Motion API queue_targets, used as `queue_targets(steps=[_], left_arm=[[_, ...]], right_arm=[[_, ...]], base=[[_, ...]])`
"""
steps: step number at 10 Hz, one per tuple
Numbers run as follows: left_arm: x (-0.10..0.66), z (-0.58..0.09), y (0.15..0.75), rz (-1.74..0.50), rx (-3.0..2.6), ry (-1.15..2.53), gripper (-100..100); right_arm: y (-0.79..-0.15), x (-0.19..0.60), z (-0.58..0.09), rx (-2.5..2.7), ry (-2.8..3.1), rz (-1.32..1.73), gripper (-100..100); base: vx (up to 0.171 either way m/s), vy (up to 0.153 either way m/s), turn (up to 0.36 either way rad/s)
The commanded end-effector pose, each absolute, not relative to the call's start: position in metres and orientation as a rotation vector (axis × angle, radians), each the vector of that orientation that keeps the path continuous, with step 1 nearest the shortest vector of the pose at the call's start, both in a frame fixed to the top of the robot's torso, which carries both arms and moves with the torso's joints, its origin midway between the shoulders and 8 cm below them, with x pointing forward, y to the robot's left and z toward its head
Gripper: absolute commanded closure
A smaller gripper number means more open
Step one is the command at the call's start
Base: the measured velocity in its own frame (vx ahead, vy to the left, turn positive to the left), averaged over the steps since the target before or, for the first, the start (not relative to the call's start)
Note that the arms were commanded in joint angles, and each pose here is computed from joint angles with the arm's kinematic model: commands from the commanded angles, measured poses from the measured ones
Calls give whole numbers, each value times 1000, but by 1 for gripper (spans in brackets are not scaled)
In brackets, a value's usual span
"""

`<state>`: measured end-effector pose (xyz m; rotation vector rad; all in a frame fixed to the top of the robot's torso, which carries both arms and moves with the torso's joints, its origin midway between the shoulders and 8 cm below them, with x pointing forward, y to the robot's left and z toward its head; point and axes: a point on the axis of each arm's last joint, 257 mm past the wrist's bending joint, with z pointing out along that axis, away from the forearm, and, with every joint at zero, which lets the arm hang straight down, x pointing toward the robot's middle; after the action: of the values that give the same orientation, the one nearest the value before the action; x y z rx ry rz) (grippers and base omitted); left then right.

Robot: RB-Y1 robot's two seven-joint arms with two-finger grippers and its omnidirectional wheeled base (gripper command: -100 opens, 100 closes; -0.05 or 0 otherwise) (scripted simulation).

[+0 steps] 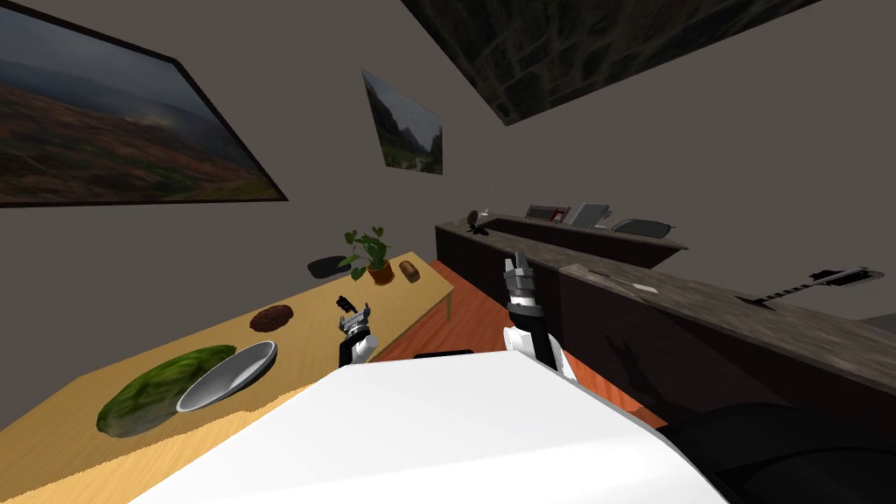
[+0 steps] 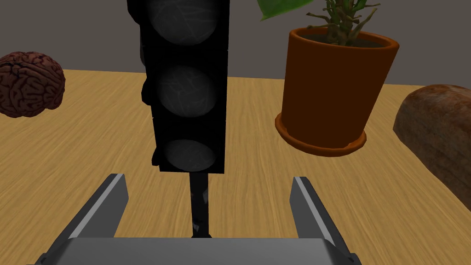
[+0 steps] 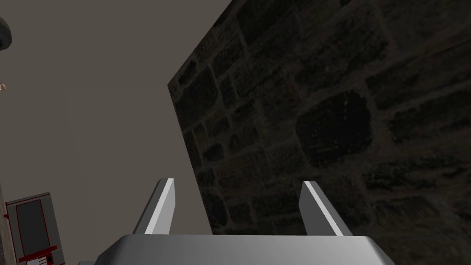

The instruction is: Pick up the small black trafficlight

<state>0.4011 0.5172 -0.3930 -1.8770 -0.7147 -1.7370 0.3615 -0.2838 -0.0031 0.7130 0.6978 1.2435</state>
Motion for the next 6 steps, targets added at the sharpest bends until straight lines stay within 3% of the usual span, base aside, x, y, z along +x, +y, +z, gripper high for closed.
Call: queue_targets(steps=[1, 3, 6], left_arm=[[401, -396, 488, -1747, -1878, -692, -100], [401, -397, 467, -1750, -1884, -670, -100], [398, -399, 447, -1754, -1889, -663, -100]], right_arm=[[-284, 361, -3, 713, 698, 1244, 0], [-284, 361, -3, 713, 698, 1243, 0], [-284, 361, -3, 713, 698, 1244, 0]], base=[[41, 157, 52], [28, 135, 15], [29, 68, 15]])
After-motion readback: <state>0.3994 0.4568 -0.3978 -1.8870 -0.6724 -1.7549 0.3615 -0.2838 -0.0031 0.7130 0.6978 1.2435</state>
